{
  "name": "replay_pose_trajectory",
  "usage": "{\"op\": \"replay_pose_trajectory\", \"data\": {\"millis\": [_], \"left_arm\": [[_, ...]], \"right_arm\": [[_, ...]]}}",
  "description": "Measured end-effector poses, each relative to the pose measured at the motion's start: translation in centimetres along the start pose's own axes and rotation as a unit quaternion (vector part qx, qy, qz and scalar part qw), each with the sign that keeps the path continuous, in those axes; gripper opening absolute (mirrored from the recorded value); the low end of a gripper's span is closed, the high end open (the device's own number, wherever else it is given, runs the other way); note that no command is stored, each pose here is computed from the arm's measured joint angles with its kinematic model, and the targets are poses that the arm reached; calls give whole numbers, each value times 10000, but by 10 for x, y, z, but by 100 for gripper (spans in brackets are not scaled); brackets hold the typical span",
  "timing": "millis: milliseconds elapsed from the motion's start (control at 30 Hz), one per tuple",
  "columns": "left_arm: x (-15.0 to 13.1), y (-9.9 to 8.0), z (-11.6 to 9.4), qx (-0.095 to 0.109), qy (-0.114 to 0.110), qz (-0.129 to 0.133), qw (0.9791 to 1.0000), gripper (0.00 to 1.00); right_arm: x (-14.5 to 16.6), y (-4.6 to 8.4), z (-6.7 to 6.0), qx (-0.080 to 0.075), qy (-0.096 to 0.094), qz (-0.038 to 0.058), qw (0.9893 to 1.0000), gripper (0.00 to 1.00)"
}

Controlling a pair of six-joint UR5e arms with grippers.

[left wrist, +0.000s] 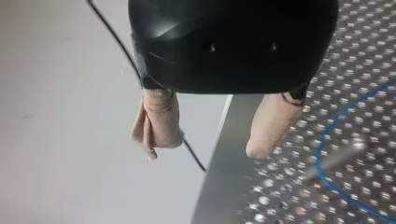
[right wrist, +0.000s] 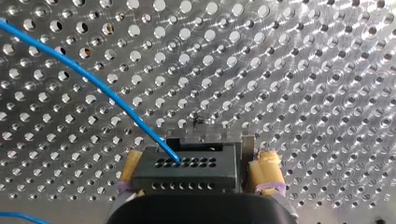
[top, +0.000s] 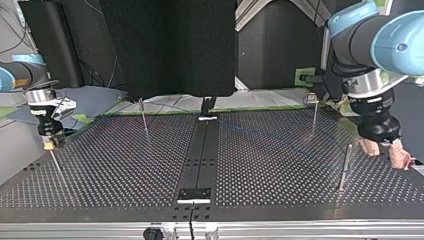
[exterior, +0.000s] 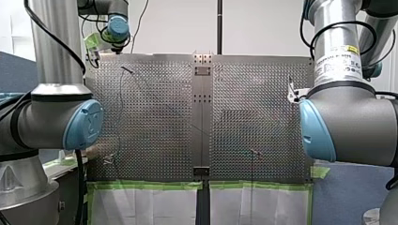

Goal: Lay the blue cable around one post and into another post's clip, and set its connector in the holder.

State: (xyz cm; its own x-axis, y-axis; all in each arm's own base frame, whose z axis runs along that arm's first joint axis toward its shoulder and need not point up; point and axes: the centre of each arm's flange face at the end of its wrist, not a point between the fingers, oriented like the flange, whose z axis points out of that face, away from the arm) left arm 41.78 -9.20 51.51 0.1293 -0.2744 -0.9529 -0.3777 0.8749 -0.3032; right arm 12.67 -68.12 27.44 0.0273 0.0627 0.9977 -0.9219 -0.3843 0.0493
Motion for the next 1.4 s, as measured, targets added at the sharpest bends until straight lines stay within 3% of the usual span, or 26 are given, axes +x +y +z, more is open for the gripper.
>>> {"op": "replay_pose_trajectory", "data": {"millis": [167, 367, 700, 1067, 1400], "left_arm": [[4, 3, -4, -57, 203, 320, 9993, 100], [8, 7, -10, -123, 488, 759, 9958, 100], [13, 12, -18, -169, 852, 1439, 9858, 100], [13, 11, -20, -100, 880, 1990, 9760, 100], [14, 10, -21, -43, 879, 2496, 9643, 100]], "right_arm": [[0, 1, 0, -5, 0, -1, 10000, 99], [0, 1, 0, -9, 3, 0, 10000, 99], [0, 1, 0, -10, 2, 3, 10000, 99], [0, 1, 0, -9, 4, 2, 10000, 99], [0, 1, 0, -9, -11, 10, 10000, 99]]}}
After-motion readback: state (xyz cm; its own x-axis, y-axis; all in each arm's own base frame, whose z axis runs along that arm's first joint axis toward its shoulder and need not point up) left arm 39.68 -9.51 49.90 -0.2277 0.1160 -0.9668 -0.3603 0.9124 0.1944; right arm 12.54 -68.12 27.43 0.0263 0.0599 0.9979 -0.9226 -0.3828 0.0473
